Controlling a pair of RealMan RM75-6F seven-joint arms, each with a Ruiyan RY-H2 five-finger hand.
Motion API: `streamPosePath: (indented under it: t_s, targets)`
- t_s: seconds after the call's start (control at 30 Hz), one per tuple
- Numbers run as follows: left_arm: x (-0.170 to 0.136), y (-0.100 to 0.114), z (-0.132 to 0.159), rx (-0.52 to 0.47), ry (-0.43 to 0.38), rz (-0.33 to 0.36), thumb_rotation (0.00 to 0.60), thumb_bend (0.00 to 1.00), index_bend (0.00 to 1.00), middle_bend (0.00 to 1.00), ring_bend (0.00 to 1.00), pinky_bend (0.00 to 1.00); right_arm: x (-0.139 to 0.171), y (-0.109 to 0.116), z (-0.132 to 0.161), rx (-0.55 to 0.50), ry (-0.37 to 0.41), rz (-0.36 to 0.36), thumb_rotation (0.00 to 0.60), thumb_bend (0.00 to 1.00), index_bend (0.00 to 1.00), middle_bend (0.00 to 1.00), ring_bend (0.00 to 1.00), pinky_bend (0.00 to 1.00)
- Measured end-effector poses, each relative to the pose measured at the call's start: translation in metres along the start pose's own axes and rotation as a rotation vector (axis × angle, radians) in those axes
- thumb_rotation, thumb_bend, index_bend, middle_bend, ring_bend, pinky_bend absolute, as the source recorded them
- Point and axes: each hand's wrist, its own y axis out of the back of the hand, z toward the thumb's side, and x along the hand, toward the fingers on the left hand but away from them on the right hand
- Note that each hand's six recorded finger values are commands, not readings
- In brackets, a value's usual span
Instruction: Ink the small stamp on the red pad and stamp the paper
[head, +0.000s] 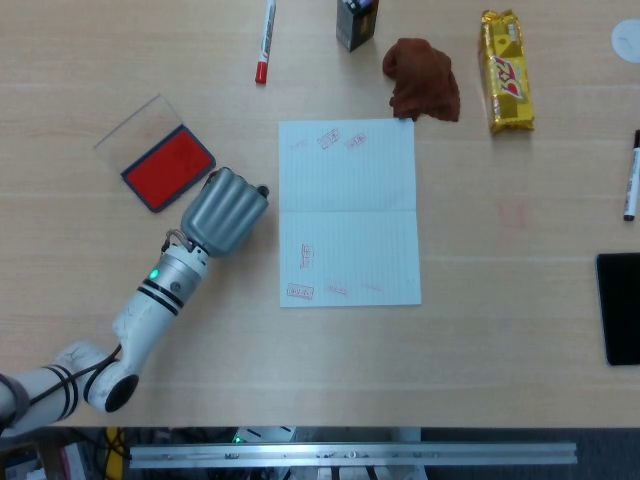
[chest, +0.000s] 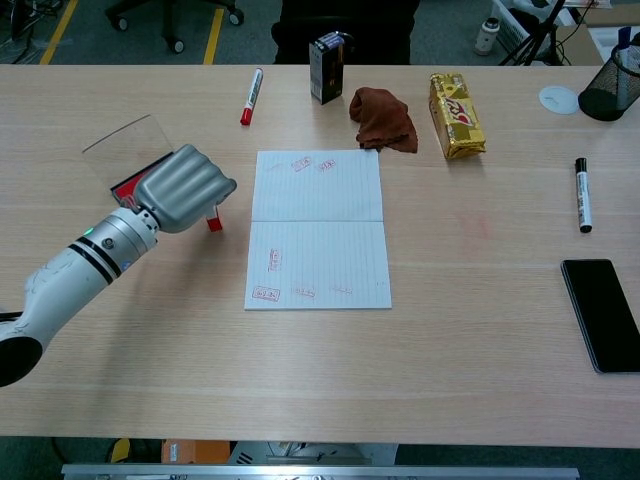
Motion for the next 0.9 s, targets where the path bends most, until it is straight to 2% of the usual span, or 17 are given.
streamPosePath:
  t_s: [0.2, 0.47, 0.7, 0.9]
  targets:
    - [-0.004, 0.001, 0.005, 0.005, -0.014, 0.0, 0.6, 0.29, 0.51, 1.0, 1.0, 1.0, 0.001, 0.0, -0.001, -0.001, -0.003, -0.001, 0.6, 0.19, 0.07, 0.18, 0.09, 0.16]
    - [-0.008, 0.006, 0.007, 0.007, -0.023, -0.012, 0.6, 0.29, 0.34, 1.0, 1.0, 1.0, 0.001, 0.001, -0.001, -0.002, -0.002, -0.005, 0.6, 0.19, 0.07, 0.18, 0.09, 0.16]
    - [-0.017, 0.022, 0.001, -0.061, -0.015, -0.027, 0.6, 0.29, 0.19, 0.85, 0.88, 1.0, -0.001, 0.002, 0.0, -0.005, 0.005, -0.008, 0.6, 0.19, 0.07, 0.18, 0.09, 0.16]
    - [-0.035, 0.042, -0.021, -0.154, 0.022, -0.037, 0.6, 0.29, 0.18, 0.74, 0.75, 1.0, -0.004, 0.003, 0.002, -0.01, 0.014, -0.005, 0.6, 0.19, 0.07, 0.18, 0.09, 0.16]
